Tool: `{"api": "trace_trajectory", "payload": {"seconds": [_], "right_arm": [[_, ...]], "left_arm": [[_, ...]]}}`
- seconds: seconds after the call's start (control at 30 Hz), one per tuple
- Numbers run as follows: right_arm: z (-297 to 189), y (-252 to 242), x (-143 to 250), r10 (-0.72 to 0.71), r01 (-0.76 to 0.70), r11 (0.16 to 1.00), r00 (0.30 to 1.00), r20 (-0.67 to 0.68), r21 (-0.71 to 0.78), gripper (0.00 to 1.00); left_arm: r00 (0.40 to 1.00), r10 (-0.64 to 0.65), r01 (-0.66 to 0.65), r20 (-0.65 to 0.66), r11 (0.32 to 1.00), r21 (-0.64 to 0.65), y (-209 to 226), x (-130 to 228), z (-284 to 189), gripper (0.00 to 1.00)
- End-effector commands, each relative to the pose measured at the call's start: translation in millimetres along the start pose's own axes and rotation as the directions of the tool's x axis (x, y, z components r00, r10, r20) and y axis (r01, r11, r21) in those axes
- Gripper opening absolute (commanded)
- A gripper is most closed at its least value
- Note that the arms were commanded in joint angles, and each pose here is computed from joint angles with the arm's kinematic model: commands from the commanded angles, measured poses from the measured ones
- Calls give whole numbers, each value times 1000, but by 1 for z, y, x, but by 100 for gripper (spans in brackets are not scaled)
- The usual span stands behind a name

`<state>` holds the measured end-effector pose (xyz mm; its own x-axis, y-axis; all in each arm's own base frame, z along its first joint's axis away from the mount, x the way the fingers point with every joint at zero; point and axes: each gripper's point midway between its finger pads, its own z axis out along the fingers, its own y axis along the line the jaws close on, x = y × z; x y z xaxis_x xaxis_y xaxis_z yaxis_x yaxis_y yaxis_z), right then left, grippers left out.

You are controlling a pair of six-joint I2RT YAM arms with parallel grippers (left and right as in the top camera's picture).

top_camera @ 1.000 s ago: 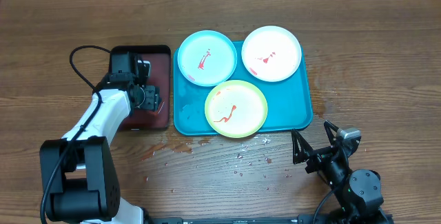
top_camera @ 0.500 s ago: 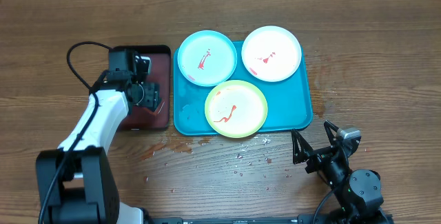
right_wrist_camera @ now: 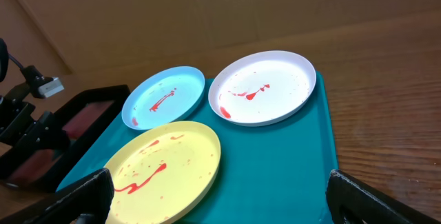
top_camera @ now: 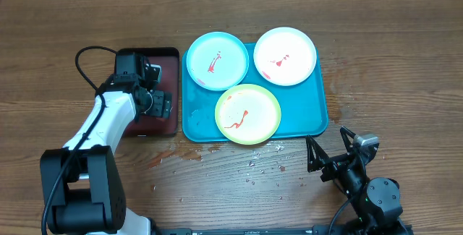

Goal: Clean dirty plates on tray and stack at the side
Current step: 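Lower the left gripper and grasp the green-and-orange sponge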

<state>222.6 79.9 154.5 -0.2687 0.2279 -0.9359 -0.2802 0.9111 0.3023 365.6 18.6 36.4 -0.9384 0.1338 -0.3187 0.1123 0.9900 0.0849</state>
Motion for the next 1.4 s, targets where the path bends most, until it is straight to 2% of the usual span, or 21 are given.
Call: {"api": "trace_trajectory", "payload": {"seconds": [0.0, 0.23, 0.4, 0.6, 0.8, 0.9, 1.1, 1.37], "right_arm": [[0, -1, -1, -7, 7, 1000, 1000, 11, 4, 100], [0, -1, -1, -7, 7, 1000, 1000, 11, 4, 100], [0, -1, -1, -7, 7, 1000, 1000, 11, 4, 100], [0, -1, -1, -7, 7, 1000, 1000, 11, 4, 100], [0, -1, -1, -7, 7, 1000, 1000, 11, 4, 100], [0, -1, -1, -7, 7, 1000, 1000, 11, 4, 100], [0, -1, -1, -7, 7, 1000, 1000, 11, 4, 100], [0, -1, -1, -7, 7, 1000, 1000, 11, 4, 100]], "left_arm": [[1000, 23, -23, 11, 1000, 19, -1, -5, 0, 91], [1000, 23, -23, -11, 1000, 20, 1, -1, 7, 86], [999, 20, -18, -44, 999, 26, 1, 5, 21, 78], [997, 20, -18, -73, 999, 33, -1, 11, 33, 56], [998, 20, -18, -58, 999, 29, 0, 7, 33, 40], [998, 13, -11, -59, 1000, 29, 0, 8, 33, 24], [998, -5, 6, -60, 1000, 28, 0, 8, 33, 4], [998, -31, 33, -54, 999, 26, 1, 4, 27, 4]]}}
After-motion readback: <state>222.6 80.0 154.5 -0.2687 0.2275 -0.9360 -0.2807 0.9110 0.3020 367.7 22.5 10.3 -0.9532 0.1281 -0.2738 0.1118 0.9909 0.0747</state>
